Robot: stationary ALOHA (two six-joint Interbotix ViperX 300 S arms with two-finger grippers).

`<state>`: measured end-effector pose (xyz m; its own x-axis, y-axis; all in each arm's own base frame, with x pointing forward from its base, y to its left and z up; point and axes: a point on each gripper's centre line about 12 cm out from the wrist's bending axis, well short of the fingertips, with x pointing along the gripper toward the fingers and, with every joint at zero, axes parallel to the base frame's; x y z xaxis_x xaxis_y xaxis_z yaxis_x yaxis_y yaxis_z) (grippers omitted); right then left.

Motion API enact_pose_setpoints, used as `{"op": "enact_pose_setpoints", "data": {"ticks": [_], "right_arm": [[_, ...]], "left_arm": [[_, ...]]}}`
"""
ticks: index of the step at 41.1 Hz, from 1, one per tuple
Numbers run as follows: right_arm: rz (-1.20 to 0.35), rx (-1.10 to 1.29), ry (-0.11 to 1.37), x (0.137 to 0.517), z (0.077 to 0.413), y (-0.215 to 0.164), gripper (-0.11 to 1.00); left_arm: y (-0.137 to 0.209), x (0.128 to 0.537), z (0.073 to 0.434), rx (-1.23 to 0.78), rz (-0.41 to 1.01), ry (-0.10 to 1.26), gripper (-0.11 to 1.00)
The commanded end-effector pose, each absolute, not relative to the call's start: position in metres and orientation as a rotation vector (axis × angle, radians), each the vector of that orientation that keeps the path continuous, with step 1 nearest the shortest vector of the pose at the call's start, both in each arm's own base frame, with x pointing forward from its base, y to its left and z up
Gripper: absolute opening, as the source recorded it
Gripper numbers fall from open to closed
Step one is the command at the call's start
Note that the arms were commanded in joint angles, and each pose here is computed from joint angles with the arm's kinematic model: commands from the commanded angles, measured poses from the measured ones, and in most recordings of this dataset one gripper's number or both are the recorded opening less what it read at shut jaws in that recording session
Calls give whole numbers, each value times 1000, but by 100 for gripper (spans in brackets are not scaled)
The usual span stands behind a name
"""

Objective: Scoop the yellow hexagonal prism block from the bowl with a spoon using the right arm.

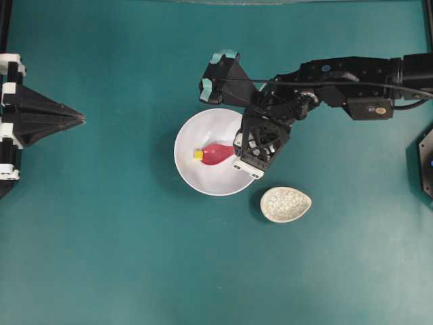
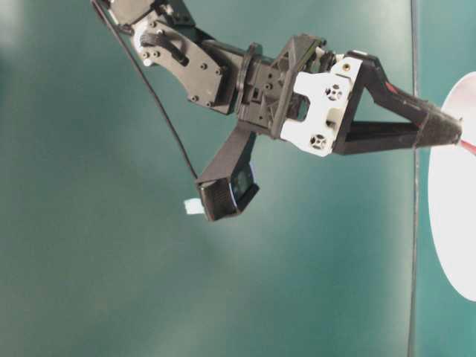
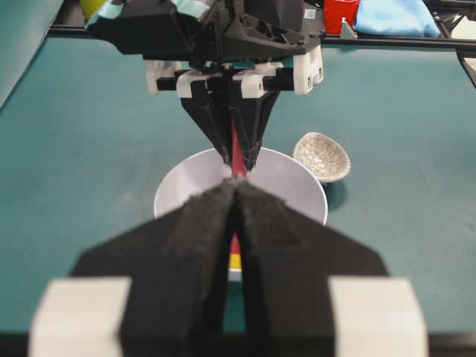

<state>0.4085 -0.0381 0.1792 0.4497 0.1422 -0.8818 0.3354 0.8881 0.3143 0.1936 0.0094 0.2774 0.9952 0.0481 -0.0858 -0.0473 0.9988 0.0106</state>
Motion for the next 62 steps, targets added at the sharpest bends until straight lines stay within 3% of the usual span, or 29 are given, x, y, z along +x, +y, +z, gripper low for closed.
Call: {"op": "enact_pose_setpoints", "data": {"ticks": [1, 40, 47, 62], "right_arm": [[-124, 490, 1053, 415, 194, -38, 22], [-158, 543, 978, 413, 192, -39, 21], [-168, 574, 946, 408, 192, -38, 12], [-175, 600, 924, 403, 192, -37, 12]], "left_arm": [[9, 196, 285, 11, 46, 69, 0], [9, 196, 286, 11, 46, 68, 0], [9, 196, 286, 11, 46, 68, 0], [9, 196, 286, 11, 46, 66, 0]]}}
